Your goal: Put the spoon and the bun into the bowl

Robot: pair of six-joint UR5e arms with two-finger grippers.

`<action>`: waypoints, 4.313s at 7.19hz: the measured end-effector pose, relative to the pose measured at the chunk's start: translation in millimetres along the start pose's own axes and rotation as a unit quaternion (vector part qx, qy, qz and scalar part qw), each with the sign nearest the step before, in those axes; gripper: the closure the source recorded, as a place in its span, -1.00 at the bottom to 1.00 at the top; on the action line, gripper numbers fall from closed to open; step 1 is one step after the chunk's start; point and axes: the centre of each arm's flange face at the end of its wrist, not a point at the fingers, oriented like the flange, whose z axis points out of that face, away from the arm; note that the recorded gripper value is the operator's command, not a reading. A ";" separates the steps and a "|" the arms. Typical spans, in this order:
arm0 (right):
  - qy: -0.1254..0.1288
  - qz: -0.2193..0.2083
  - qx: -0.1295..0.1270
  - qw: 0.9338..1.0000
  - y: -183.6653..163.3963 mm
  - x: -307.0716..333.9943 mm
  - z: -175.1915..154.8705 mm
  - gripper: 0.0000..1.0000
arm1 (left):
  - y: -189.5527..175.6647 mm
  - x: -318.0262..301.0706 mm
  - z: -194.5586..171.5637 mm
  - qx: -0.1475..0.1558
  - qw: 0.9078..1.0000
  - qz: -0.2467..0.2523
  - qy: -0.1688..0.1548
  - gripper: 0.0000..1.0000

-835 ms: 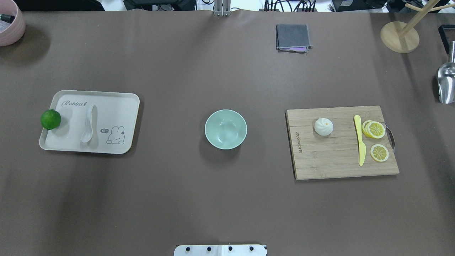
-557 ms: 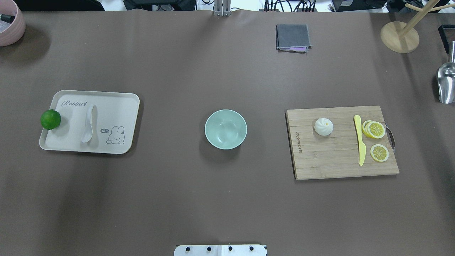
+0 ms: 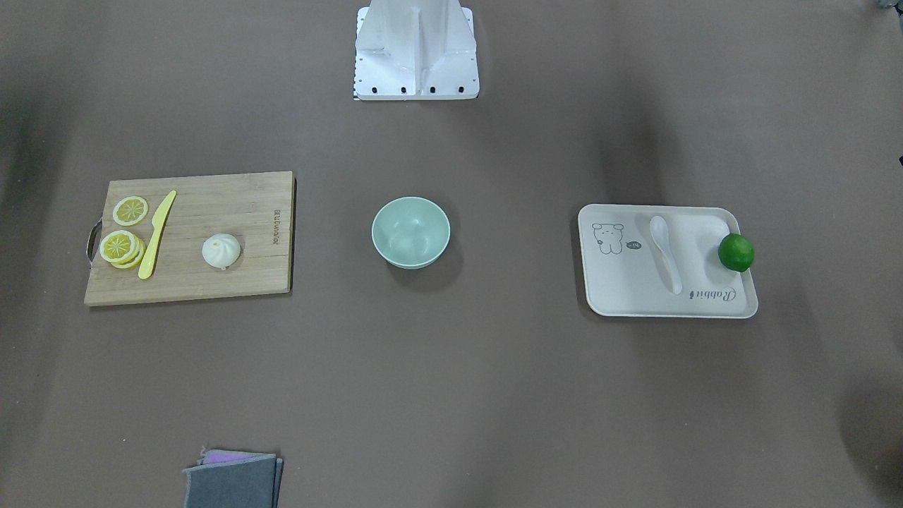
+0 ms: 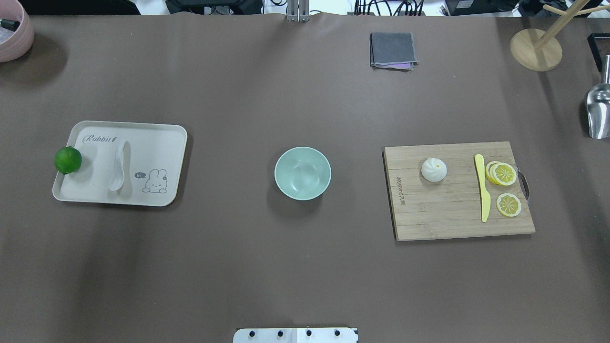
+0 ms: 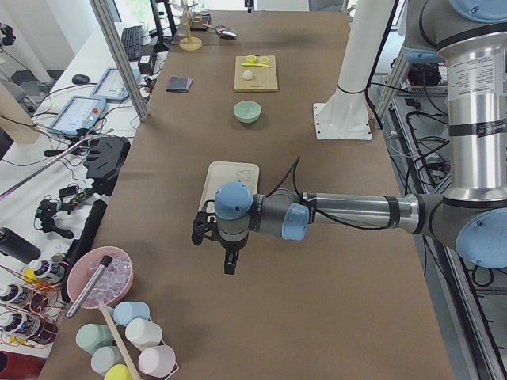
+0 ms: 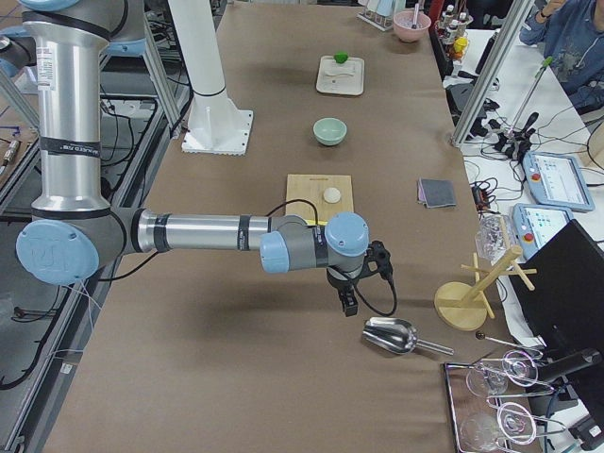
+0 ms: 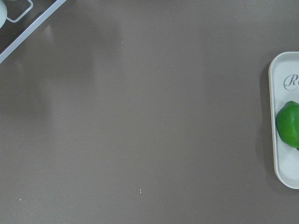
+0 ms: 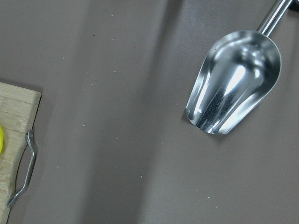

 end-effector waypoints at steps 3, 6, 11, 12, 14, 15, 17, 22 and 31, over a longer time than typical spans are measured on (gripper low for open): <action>-0.001 0.002 -0.002 1.000 3.8 1.0 1.5 -1.00 | 3.0 -1.8 1.3 -0.001 1.000 -0.002 0.000 -0.97; -0.001 0.004 -0.004 1.000 5.4 2.9 3.3 -1.00 | 4.3 -4.1 3.4 -0.003 1.000 -0.007 0.000 -0.97; -0.001 0.005 -0.007 1.000 11.4 8.3 8.8 -1.00 | 2.0 0.4 0.0 0.003 1.000 -0.002 0.003 -0.97; -0.001 0.000 -0.002 1.000 14.5 8.7 9.7 -1.00 | 1.8 1.4 -1.0 0.004 1.000 -0.001 0.003 -0.97; -0.007 -0.008 0.007 1.000 17.1 6.7 10.2 -1.00 | 0.7 6.1 -4.9 0.008 1.000 -0.006 0.005 -0.97; -0.011 -0.009 0.009 1.000 17.6 5.9 10.2 -1.00 | -0.9 11.1 -9.3 0.015 1.000 -0.010 0.007 -0.97; -0.013 -0.012 0.010 1.000 16.5 4.1 9.8 -1.00 | 0.8 16.4 -14.0 0.035 0.999 0.000 0.011 -0.96; -0.024 0.001 0.041 0.999 -0.9 -32.0 18.3 -1.00 | -47.8 115.3 21.8 0.010 0.997 -0.067 0.027 -0.84; -0.077 0.077 0.041 0.993 -39.0 -287.0 89.9 -0.92 | -109.6 317.6 164.7 -0.016 0.995 -0.100 0.010 -0.57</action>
